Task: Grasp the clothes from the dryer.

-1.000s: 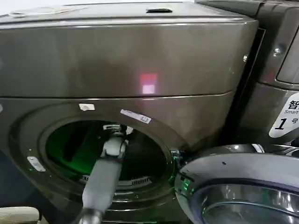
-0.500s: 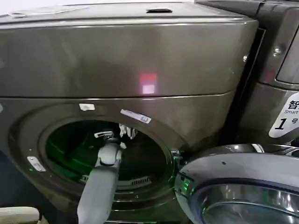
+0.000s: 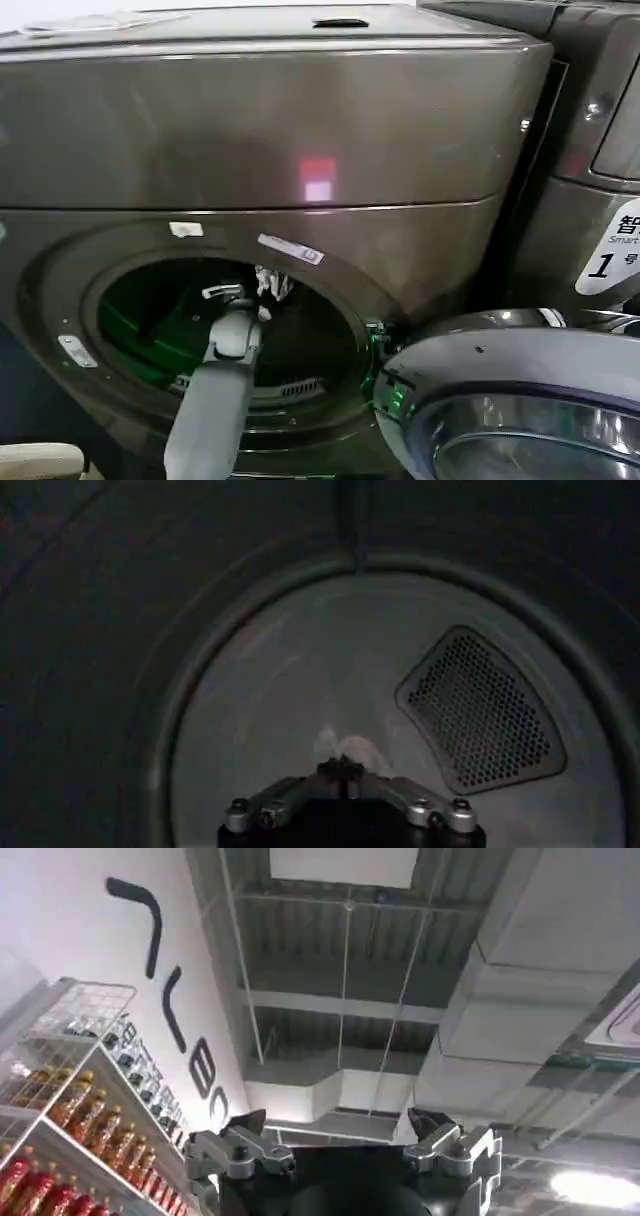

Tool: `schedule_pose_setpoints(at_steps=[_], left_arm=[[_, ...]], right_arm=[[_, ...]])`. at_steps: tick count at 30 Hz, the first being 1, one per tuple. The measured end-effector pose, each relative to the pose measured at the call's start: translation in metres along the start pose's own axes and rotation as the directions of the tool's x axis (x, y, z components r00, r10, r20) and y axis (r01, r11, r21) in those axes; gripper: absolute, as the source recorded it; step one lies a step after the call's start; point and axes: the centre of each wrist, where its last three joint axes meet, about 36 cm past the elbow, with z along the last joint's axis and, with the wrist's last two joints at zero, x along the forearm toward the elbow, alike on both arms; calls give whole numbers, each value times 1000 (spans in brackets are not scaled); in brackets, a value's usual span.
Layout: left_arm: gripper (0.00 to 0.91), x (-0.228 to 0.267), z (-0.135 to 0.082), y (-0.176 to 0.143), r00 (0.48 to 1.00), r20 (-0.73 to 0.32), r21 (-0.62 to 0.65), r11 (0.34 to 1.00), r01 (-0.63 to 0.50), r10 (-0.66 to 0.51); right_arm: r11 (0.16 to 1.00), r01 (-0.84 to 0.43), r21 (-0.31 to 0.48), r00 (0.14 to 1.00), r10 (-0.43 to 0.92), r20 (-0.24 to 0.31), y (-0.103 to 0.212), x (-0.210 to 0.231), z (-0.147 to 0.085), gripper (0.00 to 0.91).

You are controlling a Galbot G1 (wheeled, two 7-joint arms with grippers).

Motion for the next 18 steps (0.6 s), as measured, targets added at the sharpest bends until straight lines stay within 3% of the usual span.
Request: schedule_pose_setpoints(at_steps=[18], left_arm=[[0,3,-5,2,1000,-8,14,1000,-8,8]], right_arm=[[1000,8,3,1000,-8,12,-1,-8,-14,907]])
